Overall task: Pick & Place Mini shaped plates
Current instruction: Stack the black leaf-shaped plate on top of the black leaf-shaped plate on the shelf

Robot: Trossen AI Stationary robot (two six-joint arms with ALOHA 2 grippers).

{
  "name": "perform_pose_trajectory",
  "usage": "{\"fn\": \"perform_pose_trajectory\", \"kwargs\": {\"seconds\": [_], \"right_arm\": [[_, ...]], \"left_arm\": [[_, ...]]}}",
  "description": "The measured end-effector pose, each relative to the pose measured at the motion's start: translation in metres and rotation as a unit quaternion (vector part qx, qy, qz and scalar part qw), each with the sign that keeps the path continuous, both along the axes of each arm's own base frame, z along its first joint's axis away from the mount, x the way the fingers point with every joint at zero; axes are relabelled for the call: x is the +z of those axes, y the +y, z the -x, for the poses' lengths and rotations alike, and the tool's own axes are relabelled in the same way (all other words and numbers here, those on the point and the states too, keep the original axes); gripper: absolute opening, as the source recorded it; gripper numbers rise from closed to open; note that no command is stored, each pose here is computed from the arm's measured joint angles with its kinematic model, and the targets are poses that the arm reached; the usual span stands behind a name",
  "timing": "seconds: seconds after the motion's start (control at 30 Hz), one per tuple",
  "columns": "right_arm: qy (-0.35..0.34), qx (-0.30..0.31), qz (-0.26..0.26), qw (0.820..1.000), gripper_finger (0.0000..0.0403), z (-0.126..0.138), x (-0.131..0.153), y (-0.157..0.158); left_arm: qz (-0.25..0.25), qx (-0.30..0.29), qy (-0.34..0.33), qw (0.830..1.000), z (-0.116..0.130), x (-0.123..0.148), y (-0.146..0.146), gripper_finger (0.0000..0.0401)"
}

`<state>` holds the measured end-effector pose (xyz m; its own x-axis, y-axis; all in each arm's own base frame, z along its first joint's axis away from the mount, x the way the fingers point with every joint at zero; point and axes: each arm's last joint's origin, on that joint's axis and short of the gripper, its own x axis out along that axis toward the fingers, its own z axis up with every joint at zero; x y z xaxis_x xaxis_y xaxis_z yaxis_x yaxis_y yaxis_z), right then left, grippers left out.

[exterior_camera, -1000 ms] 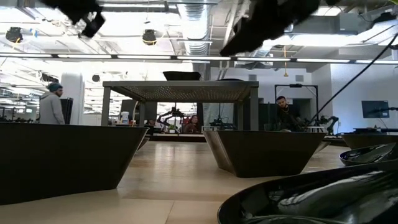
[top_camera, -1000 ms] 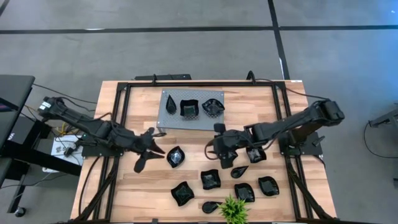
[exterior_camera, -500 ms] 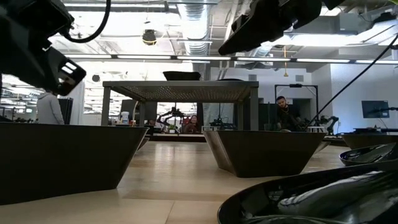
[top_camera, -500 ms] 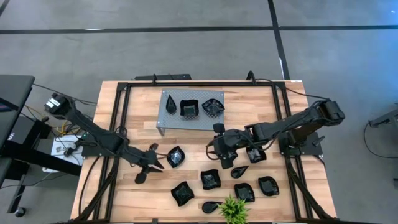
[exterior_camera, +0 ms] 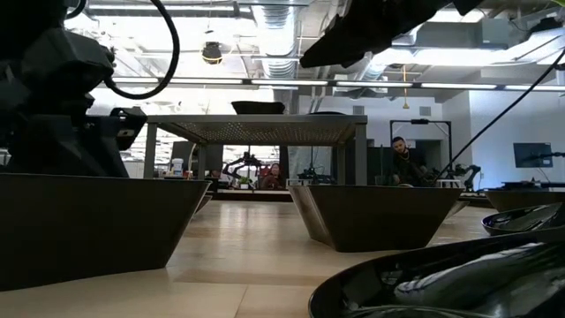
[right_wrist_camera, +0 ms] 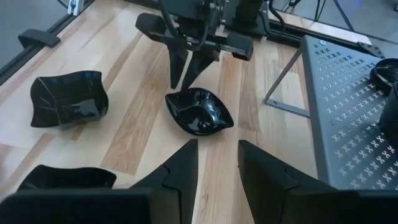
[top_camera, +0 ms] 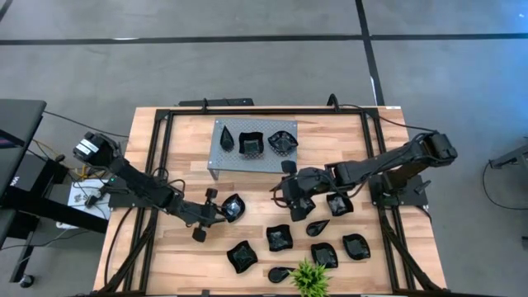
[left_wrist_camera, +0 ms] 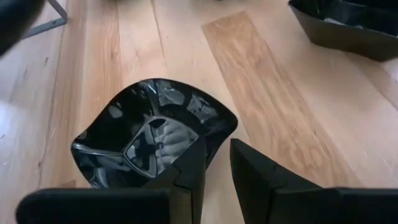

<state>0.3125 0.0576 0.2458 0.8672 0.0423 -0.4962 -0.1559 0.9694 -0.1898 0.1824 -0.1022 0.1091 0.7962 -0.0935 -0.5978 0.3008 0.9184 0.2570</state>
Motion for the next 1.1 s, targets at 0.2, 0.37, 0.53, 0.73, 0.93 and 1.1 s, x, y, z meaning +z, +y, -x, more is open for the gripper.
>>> {"fn": "perform_pose_trajectory", "kwargs": {"seconds": [0.2, 0.37, 0.53, 0.73, 0.93, 1.1], "right_arm": [[-0.001, -0.003, 0.0, 1.0, 0.0108, 0.0, 0.0, -0.002], [-0.001, -0.003, 0.0, 1.0, 0.0108, -0.001, 0.0, -0.002], [-0.001, -0.003, 0.0, 1.0, 0.0108, -0.001, 0.0, -0.002], [-0.001, -0.002, 0.0, 1.0, 0.0108, -0.001, 0.0, -0.002], [-0.001, 0.001, 0.004, 1.0, 0.0108, -0.001, 0.0, -0.002], [-0.001, 0.001, 0.004, 1.0, 0.0108, -0.001, 0.0, -0.002]], "left_arm": [[-0.021, -0.016, -0.003, 1.0, 0.0, 0.0, 0.0, 0.0076], [-0.033, -0.024, -0.004, 0.999, 0.0, 0.0, 0.0, 0.0076], [-0.033, -0.018, -0.004, 0.999, -0.001, 0.0, 0.002, 0.0076], [-0.018, -0.016, 0.008, 1.0, -0.006, -0.002, 0.01, 0.0076], [-0.029, -0.016, 0.035, 0.999, -0.006, -0.013, 0.011, 0.0076], [-0.05, 0.009, 0.031, 0.998, -0.007, -0.016, 0.012, 0.0073]]}}
